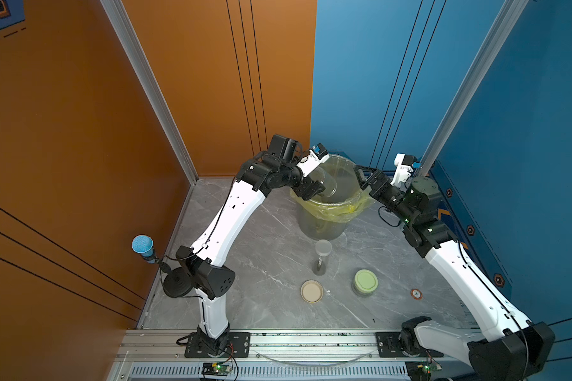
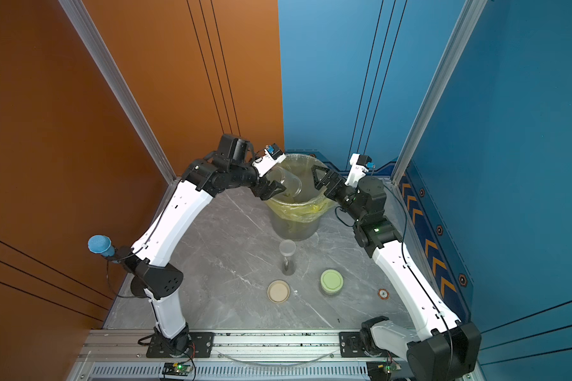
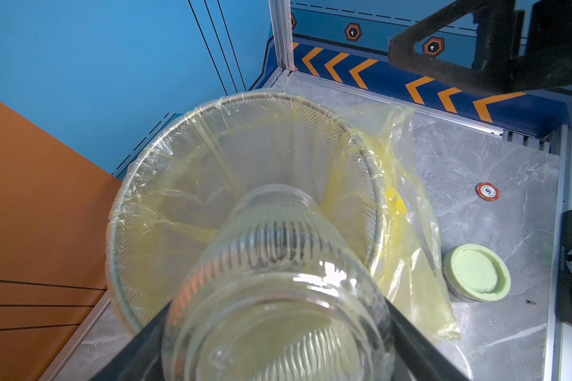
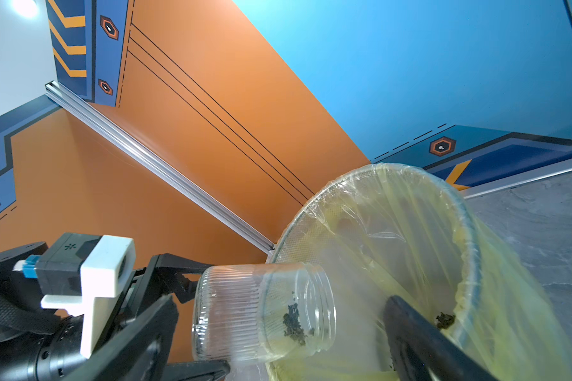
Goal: Empty moldy tea leaves from jars
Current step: Pour the moldy tea leaves from the jar into the trash bin.
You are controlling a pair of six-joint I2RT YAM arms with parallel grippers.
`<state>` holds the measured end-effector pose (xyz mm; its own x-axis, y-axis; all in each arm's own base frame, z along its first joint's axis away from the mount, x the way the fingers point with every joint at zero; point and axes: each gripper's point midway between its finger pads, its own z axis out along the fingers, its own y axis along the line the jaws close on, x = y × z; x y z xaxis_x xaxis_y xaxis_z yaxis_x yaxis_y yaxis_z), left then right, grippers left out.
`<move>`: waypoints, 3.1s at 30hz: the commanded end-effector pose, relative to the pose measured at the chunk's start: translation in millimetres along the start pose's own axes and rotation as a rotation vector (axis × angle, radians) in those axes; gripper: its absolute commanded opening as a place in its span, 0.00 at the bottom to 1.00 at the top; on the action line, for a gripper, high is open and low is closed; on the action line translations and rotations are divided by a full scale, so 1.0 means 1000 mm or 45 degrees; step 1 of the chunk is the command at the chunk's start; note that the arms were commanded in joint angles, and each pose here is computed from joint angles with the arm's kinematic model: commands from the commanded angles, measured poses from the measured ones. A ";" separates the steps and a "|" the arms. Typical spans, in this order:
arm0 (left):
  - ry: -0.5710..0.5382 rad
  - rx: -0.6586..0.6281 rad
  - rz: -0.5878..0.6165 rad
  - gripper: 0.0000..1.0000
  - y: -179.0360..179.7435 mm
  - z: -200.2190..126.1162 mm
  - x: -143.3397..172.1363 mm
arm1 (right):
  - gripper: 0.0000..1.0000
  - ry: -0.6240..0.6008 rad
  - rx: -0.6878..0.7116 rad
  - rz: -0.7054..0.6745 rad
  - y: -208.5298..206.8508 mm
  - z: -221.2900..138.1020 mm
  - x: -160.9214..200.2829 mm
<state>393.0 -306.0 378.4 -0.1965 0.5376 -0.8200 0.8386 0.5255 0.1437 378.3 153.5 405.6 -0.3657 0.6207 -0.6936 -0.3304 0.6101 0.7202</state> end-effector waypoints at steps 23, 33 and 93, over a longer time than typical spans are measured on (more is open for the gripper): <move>-0.313 -0.004 -0.041 0.41 0.012 -0.063 -0.055 | 1.00 0.163 -0.356 -1.683 0.032 -0.033 0.056; -0.396 0.019 -0.037 0.40 -0.001 -0.092 -0.071 | 1.00 0.101 -0.393 -2.003 0.068 0.003 0.075; -0.449 0.042 -0.071 0.83 -0.007 -0.108 -0.075 | 0.40 -0.132 -0.477 -1.912 0.097 0.049 0.038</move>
<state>350.3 -286.7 473.6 -0.1354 0.2833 -0.9494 0.8583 0.5123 0.0305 386.6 269.4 420.6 0.5115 -0.4451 -0.7351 -0.5393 0.4997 -0.6778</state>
